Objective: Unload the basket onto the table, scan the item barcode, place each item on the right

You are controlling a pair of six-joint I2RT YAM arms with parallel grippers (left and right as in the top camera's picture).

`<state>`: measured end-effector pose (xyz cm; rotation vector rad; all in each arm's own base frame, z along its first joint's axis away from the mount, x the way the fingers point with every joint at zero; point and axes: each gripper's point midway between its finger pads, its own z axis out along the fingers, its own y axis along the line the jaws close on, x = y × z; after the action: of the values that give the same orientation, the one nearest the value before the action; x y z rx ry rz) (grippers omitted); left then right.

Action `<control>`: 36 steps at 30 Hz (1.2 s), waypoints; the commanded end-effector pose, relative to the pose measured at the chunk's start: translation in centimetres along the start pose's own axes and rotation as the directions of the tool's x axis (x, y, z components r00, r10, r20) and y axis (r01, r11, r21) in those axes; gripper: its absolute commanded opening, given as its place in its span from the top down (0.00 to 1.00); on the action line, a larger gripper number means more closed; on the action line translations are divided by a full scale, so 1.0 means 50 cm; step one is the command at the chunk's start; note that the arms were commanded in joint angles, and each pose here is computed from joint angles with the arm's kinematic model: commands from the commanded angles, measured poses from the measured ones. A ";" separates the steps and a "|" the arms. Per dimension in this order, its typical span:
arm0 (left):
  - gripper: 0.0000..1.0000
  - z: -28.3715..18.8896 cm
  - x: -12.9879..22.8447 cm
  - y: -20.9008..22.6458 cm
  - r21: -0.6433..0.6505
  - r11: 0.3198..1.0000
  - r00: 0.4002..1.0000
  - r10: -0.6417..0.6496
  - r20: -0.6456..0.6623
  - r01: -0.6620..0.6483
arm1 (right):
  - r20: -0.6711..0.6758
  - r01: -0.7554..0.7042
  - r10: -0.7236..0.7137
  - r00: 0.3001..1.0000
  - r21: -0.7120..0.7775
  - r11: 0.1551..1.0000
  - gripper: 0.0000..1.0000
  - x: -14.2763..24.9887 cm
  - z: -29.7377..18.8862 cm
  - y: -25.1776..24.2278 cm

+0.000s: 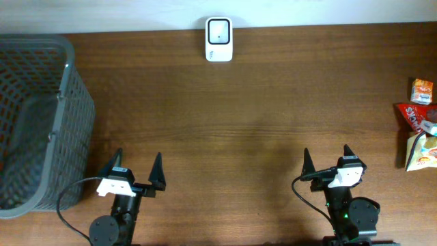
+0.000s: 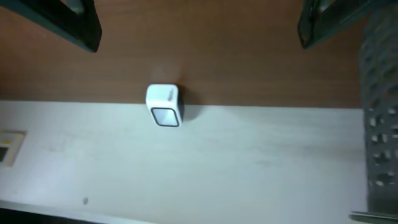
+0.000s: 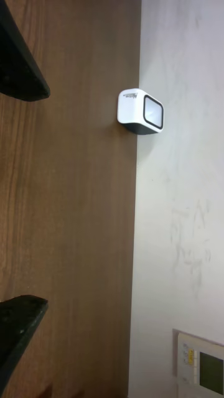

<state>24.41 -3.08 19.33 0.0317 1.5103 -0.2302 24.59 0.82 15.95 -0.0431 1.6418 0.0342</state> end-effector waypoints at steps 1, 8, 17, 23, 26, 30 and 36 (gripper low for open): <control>0.01 -0.002 0.005 0.016 -0.029 0.999 1.000 0.015 -0.006 -0.015 | -0.002 -0.001 0.001 1.000 0.007 1.000 0.02 0.005 0.000 -0.003; 0.01 -0.007 0.063 0.038 -0.073 0.997 0.992 0.030 -0.125 -0.039 | -0.002 -0.001 0.001 1.000 0.007 1.000 0.01 0.005 0.000 -0.003; 0.01 -0.015 0.065 0.090 -0.222 0.973 0.991 0.034 -0.129 -0.063 | -0.002 -0.001 0.001 1.000 0.007 1.000 0.01 0.005 0.000 -0.003; 0.01 -0.016 0.064 0.094 -0.216 0.962 0.979 0.137 -0.152 -0.168 | -0.002 -0.001 0.001 1.000 0.007 1.000 0.01 0.005 0.000 -0.003; 0.01 -0.016 0.065 0.092 -0.210 0.962 0.978 0.143 -0.154 -0.174 | -0.002 -0.001 0.001 1.000 0.007 1.000 0.01 0.005 0.000 -0.003; 0.01 -0.016 0.065 0.091 -0.206 0.963 0.978 0.142 -0.155 -0.172 | -0.002 -0.001 0.001 1.000 0.008 1.000 0.02 0.005 0.000 -0.003; 0.01 -0.019 0.063 0.105 -0.255 0.964 0.990 0.049 -0.132 -0.082 | -0.002 -0.001 0.001 1.000 0.007 1.000 0.01 0.005 0.000 -0.003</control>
<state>24.58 0.92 15.72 -0.0298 1.6521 0.0383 24.59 0.82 15.95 -0.0431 1.6418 0.0342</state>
